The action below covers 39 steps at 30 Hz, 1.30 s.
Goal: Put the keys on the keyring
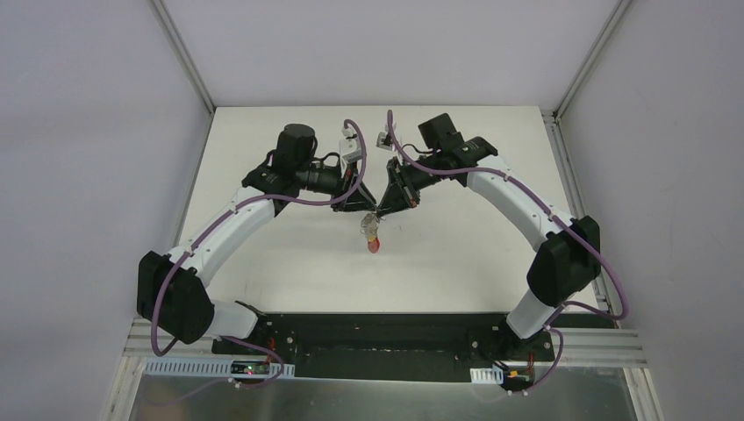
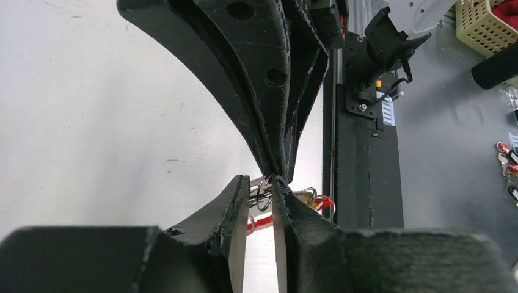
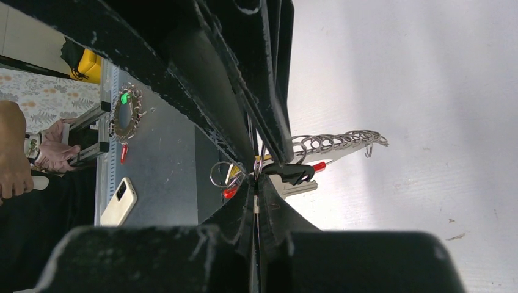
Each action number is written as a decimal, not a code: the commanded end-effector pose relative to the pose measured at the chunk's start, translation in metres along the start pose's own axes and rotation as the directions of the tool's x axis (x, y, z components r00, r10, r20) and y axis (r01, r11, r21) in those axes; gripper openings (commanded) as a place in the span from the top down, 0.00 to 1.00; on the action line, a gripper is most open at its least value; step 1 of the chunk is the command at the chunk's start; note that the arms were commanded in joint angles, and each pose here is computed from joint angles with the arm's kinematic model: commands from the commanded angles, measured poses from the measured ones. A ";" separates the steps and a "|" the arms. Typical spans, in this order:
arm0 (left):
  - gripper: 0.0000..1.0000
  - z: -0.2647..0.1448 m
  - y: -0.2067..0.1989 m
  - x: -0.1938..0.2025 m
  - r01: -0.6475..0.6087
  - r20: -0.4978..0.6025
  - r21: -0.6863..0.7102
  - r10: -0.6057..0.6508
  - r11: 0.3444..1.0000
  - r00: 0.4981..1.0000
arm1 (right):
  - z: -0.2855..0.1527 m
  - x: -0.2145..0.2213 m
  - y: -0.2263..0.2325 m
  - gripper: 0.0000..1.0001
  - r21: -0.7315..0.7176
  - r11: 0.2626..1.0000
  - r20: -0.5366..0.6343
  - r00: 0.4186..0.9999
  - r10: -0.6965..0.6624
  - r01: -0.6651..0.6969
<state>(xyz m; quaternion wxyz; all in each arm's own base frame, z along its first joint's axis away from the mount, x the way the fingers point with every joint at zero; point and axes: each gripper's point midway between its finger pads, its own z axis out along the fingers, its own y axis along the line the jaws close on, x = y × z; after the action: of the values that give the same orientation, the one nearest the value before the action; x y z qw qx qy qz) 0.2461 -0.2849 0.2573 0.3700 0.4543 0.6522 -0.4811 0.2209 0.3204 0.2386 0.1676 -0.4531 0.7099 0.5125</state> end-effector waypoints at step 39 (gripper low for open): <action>1.00 -0.016 -0.013 -0.043 -0.002 0.213 0.054 -0.009 0.999 0.977 | -0.017 -0.016 0.008 0.73 0.017 0.997 0.071 0.995 -0.076 0.075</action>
<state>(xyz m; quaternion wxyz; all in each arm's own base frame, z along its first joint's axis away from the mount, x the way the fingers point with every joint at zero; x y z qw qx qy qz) 0.2551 -0.2842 0.2825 0.3990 0.3855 0.6350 -0.5376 0.2293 0.3190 0.2289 0.1782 -0.4477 0.7124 0.5101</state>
